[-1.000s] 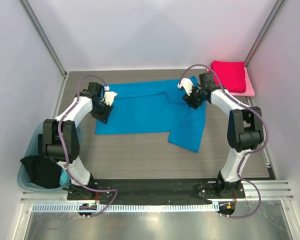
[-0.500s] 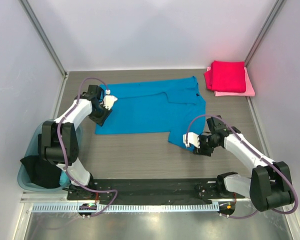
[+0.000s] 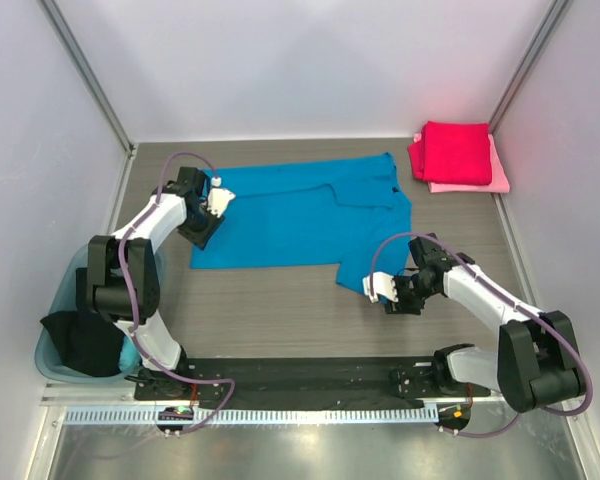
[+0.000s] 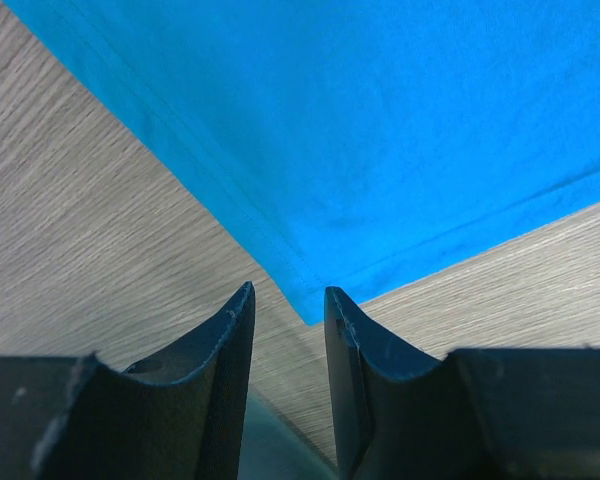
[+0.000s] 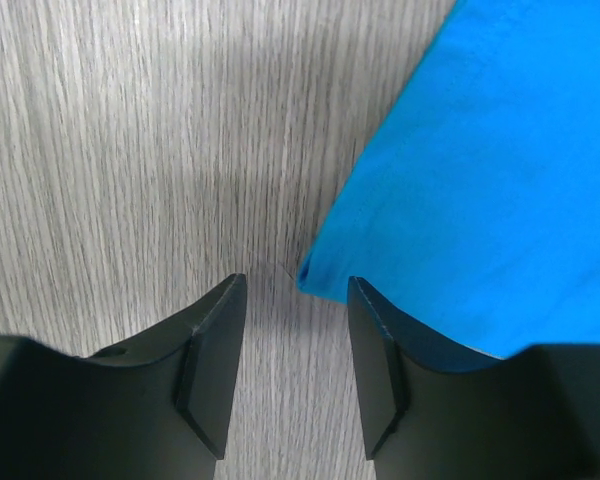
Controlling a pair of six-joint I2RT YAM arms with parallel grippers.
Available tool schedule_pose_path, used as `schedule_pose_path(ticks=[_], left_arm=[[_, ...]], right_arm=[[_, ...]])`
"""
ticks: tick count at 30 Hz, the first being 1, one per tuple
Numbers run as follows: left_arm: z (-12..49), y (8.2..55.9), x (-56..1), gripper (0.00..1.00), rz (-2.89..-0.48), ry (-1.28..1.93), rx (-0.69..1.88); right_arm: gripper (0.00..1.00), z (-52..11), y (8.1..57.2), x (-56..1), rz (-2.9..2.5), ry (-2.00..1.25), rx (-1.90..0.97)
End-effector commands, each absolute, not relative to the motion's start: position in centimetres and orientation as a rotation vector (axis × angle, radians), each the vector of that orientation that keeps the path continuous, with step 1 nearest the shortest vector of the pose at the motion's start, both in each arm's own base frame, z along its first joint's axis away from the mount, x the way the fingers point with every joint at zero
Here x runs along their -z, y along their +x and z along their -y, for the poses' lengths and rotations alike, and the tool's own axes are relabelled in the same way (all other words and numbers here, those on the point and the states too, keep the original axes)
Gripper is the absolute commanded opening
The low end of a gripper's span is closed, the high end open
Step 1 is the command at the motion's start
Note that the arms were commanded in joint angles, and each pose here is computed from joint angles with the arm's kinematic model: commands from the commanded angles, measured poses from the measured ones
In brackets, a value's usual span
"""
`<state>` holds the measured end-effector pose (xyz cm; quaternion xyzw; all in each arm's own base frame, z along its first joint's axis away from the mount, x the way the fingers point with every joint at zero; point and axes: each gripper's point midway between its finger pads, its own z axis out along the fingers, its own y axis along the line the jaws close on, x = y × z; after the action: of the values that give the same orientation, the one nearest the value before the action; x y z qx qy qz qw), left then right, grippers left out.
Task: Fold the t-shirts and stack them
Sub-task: Fold the tshirt
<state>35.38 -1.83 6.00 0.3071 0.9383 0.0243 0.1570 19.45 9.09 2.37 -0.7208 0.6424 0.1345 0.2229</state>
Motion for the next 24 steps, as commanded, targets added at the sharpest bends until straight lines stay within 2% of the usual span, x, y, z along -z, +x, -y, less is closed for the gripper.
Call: schedule_pose_path(ticks=[1, 5, 6, 9, 10, 15, 21, 24], left_arm=[[1.4, 36.0, -6.8, 0.35, -2.654, 0.869, -0.098], [0.6, 35.3, -6.2, 0.35, -2.673, 0.865, -0.135], [0.1, 35.2, -6.0, 0.36, -2.683, 0.860, -0.147], [-1.2, 34.7, -5.7, 0.38, -2.710, 0.862, -0.153], [-1.6, 34.6, -5.7, 0.39, -2.716, 0.868, -0.158], [-4.6, 33.3, -4.6, 0.40, -2.803, 0.888, -0.155], [-4.7, 32.5, -3.1, 0.40, -2.899, 0.866, -0.070], [-3.8, 32.6, -2.9, 0.39, -2.918, 0.811, 0.052]], right_arm=[[0.49, -10.0, 20.1, -2.5, -1.690, -2.023, -0.382], [0.38, -10.0, 20.7, -1.7, -1.705, -2.042, -0.357], [0.26, -9.8, 20.8, -1.5, -1.726, -2.042, -0.347], [0.06, -9.7, 21.1, -1.7, -1.750, -2.042, -0.336], [0.03, -9.5, 21.3, -2.0, -1.749, -2.038, -0.314], [0.01, -9.6, 21.8, -4.5, -1.724, -1.975, -0.249], [0.01, -9.4, 21.5, -4.4, -1.773, -1.961, -0.263], [0.01, -9.5, 21.8, -4.5, -1.786, -1.945, -0.262]])
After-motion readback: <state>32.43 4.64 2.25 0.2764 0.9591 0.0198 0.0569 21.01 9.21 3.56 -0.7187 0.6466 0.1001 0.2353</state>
